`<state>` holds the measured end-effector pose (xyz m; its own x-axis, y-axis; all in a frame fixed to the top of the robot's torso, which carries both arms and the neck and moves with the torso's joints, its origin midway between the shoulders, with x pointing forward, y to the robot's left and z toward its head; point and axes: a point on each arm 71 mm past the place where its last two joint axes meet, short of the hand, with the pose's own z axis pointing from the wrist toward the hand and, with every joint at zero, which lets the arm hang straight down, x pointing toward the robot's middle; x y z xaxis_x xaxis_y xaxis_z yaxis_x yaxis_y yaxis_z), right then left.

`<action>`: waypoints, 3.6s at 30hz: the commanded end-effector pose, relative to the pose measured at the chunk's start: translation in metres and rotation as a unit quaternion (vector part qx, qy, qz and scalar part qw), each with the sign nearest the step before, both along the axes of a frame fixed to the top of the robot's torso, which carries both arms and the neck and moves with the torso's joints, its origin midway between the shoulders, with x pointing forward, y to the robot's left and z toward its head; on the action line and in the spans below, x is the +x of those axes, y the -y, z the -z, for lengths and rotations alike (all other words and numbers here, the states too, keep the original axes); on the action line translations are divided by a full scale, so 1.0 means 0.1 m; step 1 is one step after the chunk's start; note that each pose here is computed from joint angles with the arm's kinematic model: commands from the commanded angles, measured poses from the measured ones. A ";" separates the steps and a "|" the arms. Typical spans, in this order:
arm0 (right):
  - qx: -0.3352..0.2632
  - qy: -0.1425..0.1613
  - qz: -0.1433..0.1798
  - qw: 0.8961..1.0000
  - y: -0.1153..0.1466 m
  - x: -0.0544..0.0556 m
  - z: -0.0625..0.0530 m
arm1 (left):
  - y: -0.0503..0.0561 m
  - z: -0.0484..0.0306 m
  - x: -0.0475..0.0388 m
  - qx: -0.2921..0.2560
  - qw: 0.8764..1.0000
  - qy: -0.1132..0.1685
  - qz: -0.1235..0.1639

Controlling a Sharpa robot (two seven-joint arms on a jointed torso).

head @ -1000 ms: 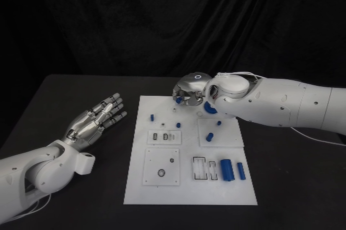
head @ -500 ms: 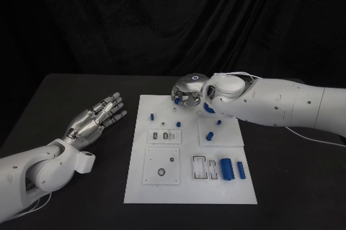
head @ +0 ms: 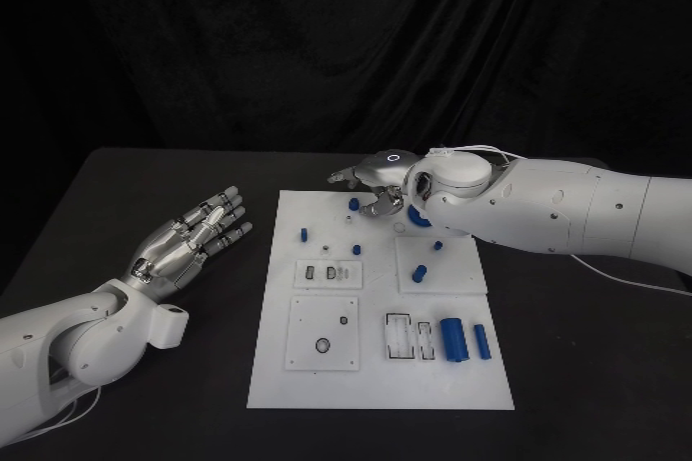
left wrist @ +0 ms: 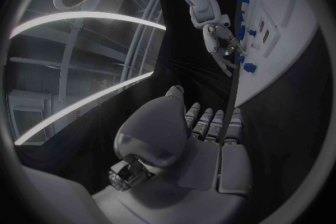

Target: Assemble the parts on the task board

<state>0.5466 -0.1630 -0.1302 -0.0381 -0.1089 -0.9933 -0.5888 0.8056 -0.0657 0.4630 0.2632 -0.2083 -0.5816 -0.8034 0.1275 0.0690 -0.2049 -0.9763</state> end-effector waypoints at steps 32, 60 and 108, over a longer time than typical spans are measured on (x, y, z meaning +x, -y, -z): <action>0.040 0.030 0.121 0.991 1.17 -0.54 -0.33 | -0.05 -0.105 -0.029 -0.038 0.998 0.050 -0.007; 0.017 -0.014 0.143 0.990 1.25 -0.55 0.01 | -0.05 -0.095 -0.014 -0.037 0.998 0.048 -0.005; 0.047 0.022 0.070 0.996 0.80 -0.64 -0.18 | -0.07 -0.087 -0.006 -0.037 0.998 0.047 -0.004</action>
<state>0.4840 -0.2487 -0.1164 -0.0276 -0.0186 -0.9994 -0.4493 0.8934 -0.0042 0.4635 0.2696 -0.2086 -0.5765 -0.8074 0.1257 0.0698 -0.2019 -0.9769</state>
